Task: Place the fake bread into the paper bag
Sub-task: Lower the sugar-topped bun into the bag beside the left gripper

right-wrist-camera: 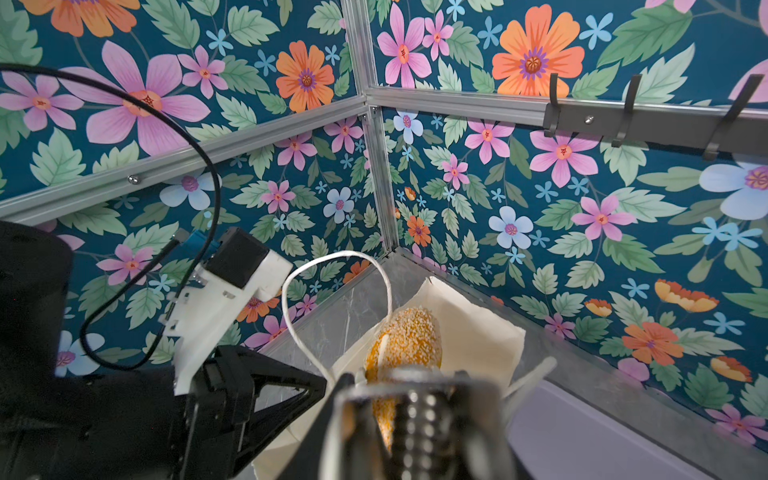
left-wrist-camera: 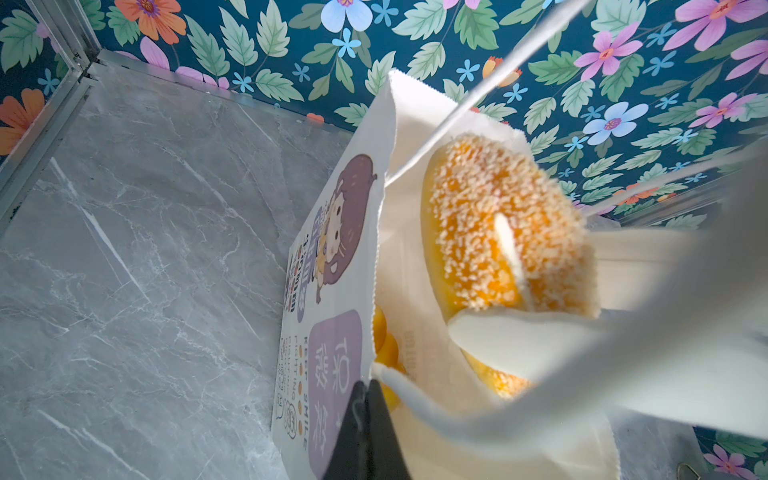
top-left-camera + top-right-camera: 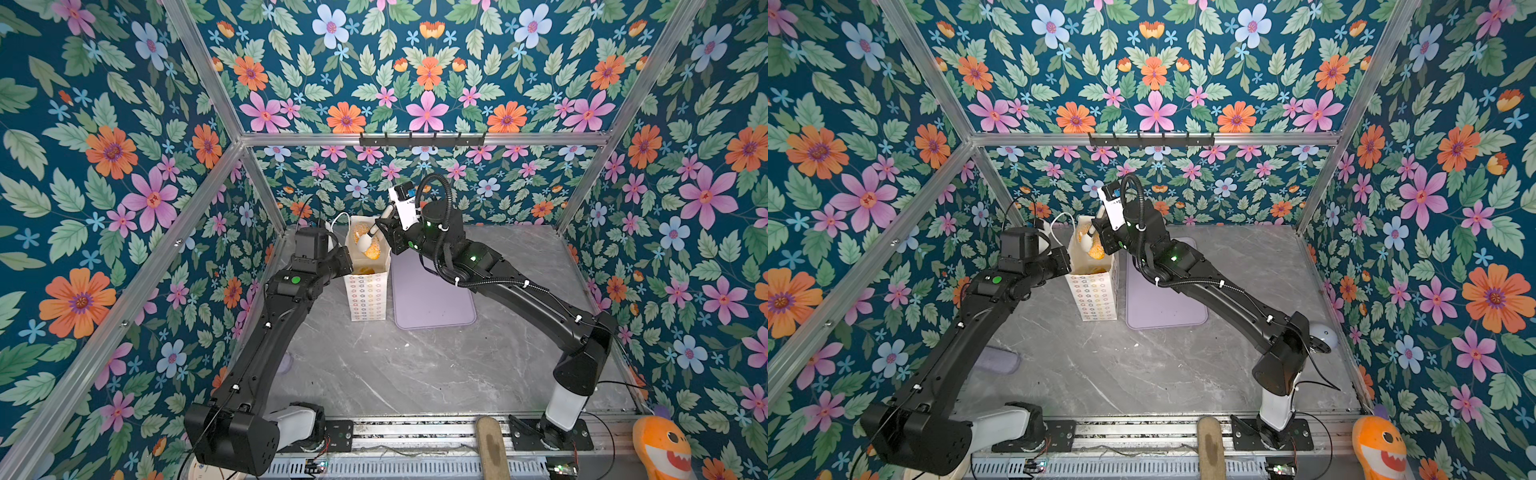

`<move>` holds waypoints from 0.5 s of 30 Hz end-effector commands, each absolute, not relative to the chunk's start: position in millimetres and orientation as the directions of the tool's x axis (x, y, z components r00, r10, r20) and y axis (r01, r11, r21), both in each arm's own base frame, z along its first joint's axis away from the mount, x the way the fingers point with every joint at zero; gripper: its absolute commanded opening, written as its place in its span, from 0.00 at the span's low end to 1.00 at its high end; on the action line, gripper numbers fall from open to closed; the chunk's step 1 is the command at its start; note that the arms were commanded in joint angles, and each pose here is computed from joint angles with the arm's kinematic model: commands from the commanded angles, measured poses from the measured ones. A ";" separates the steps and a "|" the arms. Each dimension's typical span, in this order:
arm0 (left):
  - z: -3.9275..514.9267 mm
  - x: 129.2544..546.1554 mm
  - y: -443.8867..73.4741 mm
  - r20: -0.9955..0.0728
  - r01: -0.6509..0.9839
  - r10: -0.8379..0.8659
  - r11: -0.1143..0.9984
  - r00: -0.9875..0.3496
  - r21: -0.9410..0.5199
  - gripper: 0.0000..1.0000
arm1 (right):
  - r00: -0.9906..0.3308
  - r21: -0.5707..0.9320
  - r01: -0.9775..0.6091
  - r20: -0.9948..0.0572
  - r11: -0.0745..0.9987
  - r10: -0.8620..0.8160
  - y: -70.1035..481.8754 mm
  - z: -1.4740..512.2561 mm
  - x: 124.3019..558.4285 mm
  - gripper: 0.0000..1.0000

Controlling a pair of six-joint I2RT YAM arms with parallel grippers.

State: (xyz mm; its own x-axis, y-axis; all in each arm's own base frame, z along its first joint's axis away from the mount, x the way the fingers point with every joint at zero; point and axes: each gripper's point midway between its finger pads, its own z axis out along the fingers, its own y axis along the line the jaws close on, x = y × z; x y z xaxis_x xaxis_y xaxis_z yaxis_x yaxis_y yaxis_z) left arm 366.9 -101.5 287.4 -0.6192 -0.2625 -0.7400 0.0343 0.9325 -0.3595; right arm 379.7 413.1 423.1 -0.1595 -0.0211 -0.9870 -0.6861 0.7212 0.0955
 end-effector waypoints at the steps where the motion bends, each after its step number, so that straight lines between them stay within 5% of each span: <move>1: 291.2 369.3 -100.9 -0.750 0.034 -0.272 0.930 -0.603 -0.365 0.00 | -0.139 0.081 -0.679 -0.990 0.730 -0.019 414.7 425.2 381.5 0.36; 15: 290.9 368.0 -100.5 -0.751 0.034 -0.276 0.929 -0.600 -0.369 0.00 | -0.204 0.052 -0.671 -0.972 0.740 -0.117 433.0 377.9 387.8 0.37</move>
State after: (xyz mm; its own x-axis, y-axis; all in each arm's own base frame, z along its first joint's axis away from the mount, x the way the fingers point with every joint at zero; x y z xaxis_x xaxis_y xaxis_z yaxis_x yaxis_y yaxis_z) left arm 367.0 -101.6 286.6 -0.6168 -0.2635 -0.7417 0.0353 0.9321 -0.3605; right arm 385.3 430.4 373.0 -0.2250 -0.1235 -0.9665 -0.6766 0.7336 0.0637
